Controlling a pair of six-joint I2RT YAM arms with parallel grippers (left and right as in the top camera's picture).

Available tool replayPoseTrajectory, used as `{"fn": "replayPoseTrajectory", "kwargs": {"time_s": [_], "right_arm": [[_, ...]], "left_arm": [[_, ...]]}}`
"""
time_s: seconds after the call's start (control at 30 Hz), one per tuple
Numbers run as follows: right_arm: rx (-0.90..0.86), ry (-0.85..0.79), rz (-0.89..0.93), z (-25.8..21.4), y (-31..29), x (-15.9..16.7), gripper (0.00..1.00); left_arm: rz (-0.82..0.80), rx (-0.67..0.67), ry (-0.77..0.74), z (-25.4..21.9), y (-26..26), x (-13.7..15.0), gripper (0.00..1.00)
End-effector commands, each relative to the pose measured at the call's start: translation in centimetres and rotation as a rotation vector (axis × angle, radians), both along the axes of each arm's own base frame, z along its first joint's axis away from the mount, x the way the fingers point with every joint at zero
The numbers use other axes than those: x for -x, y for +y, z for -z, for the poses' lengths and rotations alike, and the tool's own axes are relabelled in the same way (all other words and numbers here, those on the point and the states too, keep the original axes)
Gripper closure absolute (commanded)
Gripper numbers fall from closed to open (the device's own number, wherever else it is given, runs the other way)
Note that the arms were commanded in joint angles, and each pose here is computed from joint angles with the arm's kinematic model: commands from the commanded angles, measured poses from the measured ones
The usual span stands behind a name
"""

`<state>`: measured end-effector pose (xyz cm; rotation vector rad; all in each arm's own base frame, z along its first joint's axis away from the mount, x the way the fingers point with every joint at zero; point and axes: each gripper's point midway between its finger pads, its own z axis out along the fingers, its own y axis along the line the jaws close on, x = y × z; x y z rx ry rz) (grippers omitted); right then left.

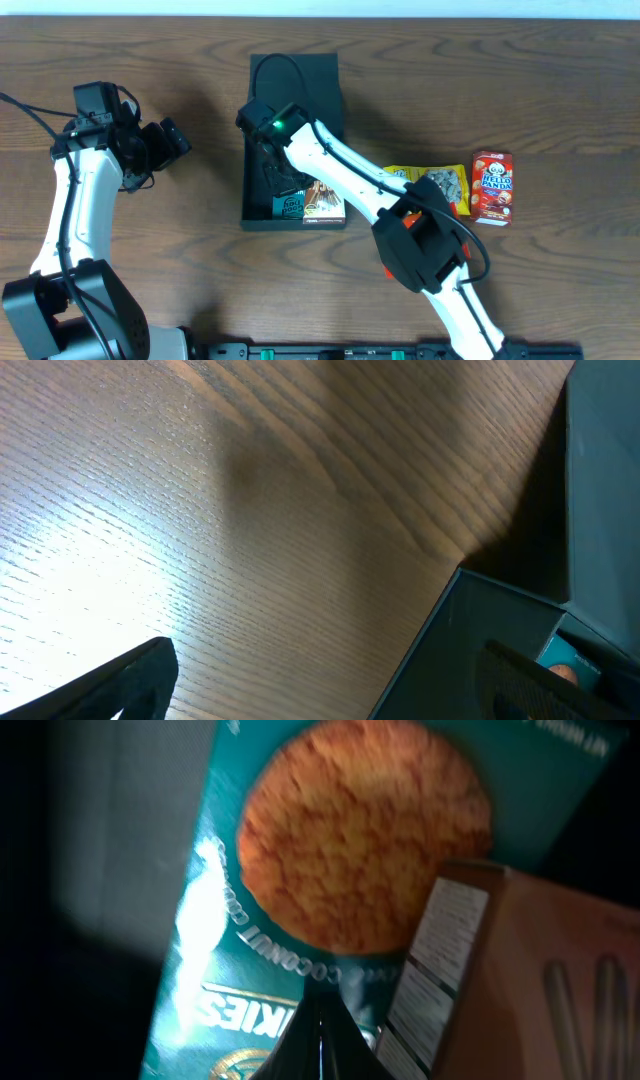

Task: Pack container
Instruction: 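Release the Pocky box and press it down with the right gripper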

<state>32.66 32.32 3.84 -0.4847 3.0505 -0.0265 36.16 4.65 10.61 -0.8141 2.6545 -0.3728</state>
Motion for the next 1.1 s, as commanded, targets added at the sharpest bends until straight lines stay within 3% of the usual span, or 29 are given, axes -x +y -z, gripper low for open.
{"fn": "replayPoseTrajectory", "kwargs": {"time_s": [0.0, 0.5, 0.8, 1.07], "right_arm": [[-0.009, -0.008, 0.011, 0.3, 0.2, 0.3, 0.96], [-0.142, -0.027, -0.118, -0.8, 3.8, 0.2, 0.98], [0.034, -0.236, -0.01, -6.9, -0.4, -3.1, 0.98], [0.102, -0.208, 0.022, -7.2, -2.9, -2.9, 0.98]], "left_arm": [[0.019, -0.004, -0.04, -1.3, 0.0, -0.5, 0.05], [0.018, -0.005, -0.04, -1.3, 0.0, -0.5, 0.05], [0.021, -0.009, -0.041, -1.3, 0.1, -0.5, 0.05], [0.021, -0.009, -0.043, -1.3, 0.1, -0.6, 0.05]]}}
